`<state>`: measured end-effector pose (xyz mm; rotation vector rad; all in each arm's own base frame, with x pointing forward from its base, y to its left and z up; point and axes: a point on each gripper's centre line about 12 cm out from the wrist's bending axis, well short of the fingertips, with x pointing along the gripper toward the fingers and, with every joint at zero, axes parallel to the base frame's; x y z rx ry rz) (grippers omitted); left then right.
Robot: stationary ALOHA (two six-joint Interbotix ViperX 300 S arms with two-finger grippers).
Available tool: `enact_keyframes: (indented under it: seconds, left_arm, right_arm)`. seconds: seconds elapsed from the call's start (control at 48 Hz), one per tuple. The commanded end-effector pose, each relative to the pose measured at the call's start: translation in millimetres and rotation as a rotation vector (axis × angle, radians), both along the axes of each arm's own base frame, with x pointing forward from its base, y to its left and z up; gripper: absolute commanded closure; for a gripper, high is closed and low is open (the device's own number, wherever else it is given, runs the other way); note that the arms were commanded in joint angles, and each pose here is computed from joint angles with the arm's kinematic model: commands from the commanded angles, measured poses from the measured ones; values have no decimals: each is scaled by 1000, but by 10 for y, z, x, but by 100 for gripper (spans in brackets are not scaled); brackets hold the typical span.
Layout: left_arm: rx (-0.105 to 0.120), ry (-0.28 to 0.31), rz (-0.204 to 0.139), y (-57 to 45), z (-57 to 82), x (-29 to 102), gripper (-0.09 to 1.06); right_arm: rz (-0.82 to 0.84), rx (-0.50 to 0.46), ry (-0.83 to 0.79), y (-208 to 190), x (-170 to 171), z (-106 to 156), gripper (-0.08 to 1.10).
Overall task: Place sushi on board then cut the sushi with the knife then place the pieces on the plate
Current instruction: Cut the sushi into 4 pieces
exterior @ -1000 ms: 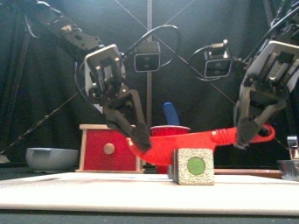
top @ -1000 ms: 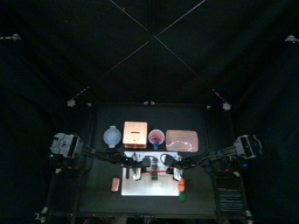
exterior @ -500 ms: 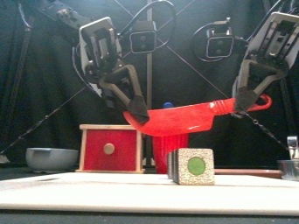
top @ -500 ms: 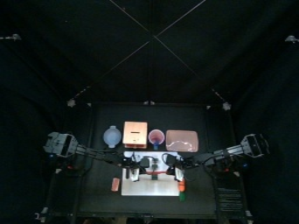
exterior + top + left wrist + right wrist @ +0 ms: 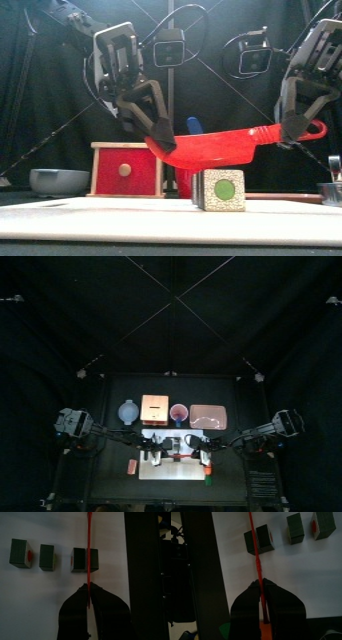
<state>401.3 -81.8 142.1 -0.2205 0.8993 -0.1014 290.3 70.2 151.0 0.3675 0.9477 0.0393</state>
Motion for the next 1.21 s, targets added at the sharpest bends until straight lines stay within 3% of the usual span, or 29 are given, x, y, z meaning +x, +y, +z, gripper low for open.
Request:
enact_keyframes:
  seconds: [0.021, 0.312, 0.792, 1.208]
  left_arm:
    - [-2, -18, -2, -18, 41, 12, 58]
    - [1, -14, -3, -19, 5, 22, 58]
    - [7, 46, -3, -47, -246, 32, 58]
    - [-33, 48, -5, -189, -195, -8, 58]
  right_arm:
    - [5, 4, -2, 19, -8, 23, 72]
    - [1, 6, 9, 19, -15, -9, 72]
    - [8, -11, 106, 76, 26, -323, 72]
    - [34, 32, 96, 305, 62, -270, 72]
